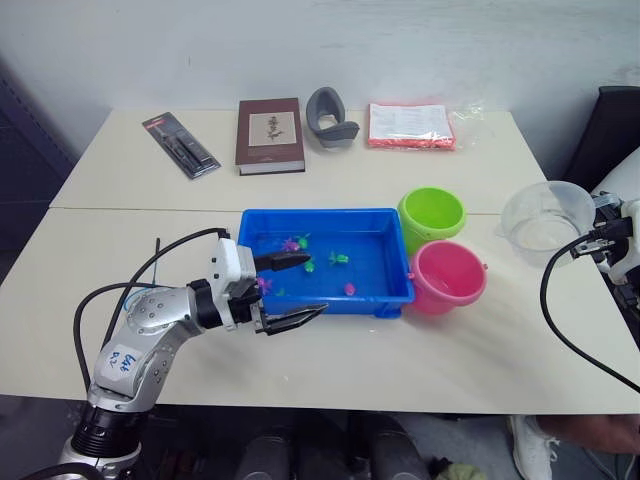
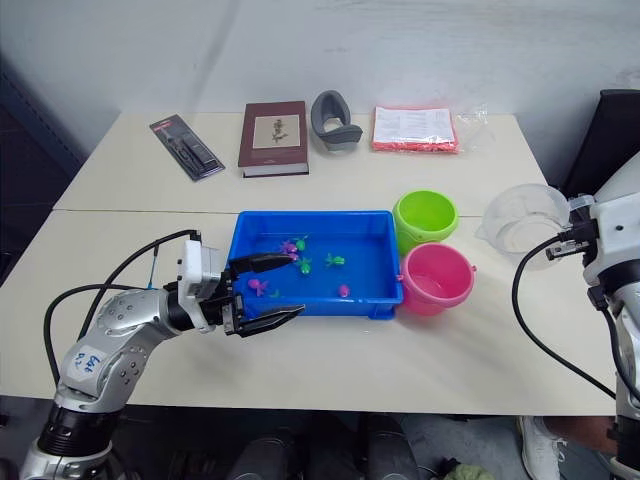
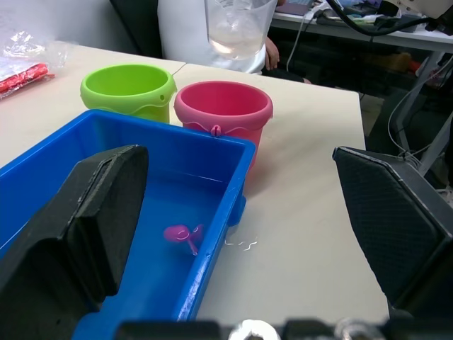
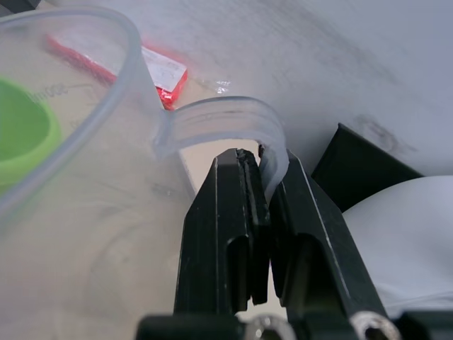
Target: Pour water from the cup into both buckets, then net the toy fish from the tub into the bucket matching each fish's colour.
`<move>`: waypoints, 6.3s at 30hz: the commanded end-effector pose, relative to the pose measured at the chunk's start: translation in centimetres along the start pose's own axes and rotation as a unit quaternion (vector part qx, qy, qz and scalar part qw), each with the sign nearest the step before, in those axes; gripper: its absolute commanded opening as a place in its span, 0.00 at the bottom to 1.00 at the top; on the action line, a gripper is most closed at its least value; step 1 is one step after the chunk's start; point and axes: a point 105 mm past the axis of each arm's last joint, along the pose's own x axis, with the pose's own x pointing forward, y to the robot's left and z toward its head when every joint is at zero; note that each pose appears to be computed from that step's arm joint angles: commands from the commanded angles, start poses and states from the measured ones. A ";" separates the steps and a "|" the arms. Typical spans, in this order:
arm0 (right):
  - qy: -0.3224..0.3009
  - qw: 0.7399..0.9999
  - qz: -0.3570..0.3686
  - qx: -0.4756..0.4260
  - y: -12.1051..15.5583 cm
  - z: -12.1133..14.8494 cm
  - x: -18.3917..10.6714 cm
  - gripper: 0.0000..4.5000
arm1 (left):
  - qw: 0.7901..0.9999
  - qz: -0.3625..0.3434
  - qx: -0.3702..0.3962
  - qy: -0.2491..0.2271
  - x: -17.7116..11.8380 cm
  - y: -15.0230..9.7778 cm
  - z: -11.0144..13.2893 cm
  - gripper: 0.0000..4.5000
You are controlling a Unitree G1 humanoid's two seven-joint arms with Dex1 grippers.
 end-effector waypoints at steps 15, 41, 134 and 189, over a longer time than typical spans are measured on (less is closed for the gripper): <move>-0.088 0.983 0.049 -0.155 3.8 2.1 0.1 0.01 | 1.000 0.022 0.016 -0.010 0.0 -0.2 0.2 1.00; -0.137 0.952 0.021 -0.272 4.5 2.8 1.0 0.01 | 0.999 0.040 0.021 -0.027 0.3 0.0 0.6 1.00; -0.100 0.914 -0.054 -0.390 5.0 7.7 11.9 0.01 | 0.985 0.158 0.066 -0.023 -4.0 6.0 2.8 1.00; 0.161 0.906 -0.134 0.368 6.6 -11.8 1.4 0.01 | 0.999 -0.019 0.039 -0.015 -2.3 1.1 4.7 1.00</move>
